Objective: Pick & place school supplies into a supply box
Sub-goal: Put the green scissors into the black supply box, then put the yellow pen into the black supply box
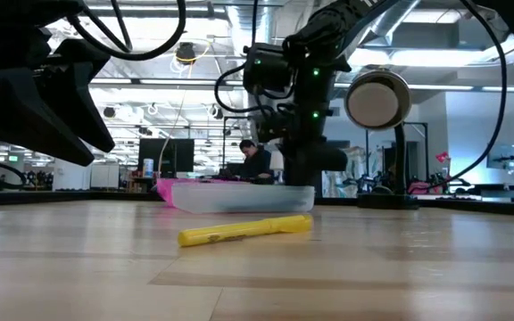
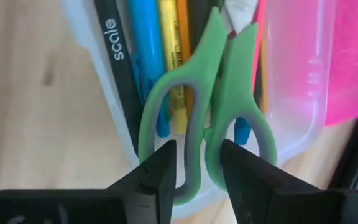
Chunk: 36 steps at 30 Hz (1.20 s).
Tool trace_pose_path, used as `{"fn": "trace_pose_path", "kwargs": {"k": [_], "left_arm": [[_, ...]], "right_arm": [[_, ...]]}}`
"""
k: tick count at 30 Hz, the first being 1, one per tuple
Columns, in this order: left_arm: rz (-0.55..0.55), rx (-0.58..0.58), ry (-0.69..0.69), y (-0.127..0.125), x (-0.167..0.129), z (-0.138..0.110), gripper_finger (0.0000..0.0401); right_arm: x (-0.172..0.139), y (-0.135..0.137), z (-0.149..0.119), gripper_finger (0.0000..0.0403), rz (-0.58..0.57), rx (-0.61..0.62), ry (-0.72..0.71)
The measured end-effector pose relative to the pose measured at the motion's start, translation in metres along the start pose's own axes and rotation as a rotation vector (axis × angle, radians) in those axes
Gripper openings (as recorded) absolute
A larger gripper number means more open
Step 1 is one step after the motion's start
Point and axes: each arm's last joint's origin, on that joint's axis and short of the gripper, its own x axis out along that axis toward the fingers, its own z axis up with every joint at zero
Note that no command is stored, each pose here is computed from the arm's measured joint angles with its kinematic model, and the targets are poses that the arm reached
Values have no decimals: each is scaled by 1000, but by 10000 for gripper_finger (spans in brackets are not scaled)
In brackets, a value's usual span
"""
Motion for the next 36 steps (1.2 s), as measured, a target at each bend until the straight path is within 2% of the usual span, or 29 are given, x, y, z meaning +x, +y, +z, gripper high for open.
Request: {"fn": "trace_pose_path", "kwargs": {"k": [14, 18, 26, 31, 33, 36], "left_arm": [[-6, 0, 2, 0, 0, 0, 139], [-10, 0, 3, 0, 0, 0, 139], [56, 4, -24, 2, 0, 1, 139], [51, -70, -72, 6, 6, 11, 139], [23, -90, -100, 9, 11, 18, 139], [-80, -114, -150, 17, 19, 30, 139]], "right_arm": [[-17, 44, 13, 125, 48, -61, 35], [-21, 54, 15, 125, 53, -46, 43], [-52, 46, 11, 125, -39, 111, -3], [-90, 42, 4, 125, -57, 215, -82], [-108, 44, 0, 125, -58, 253, -119], [-133, 51, -5, 125, -59, 297, -192]]}}
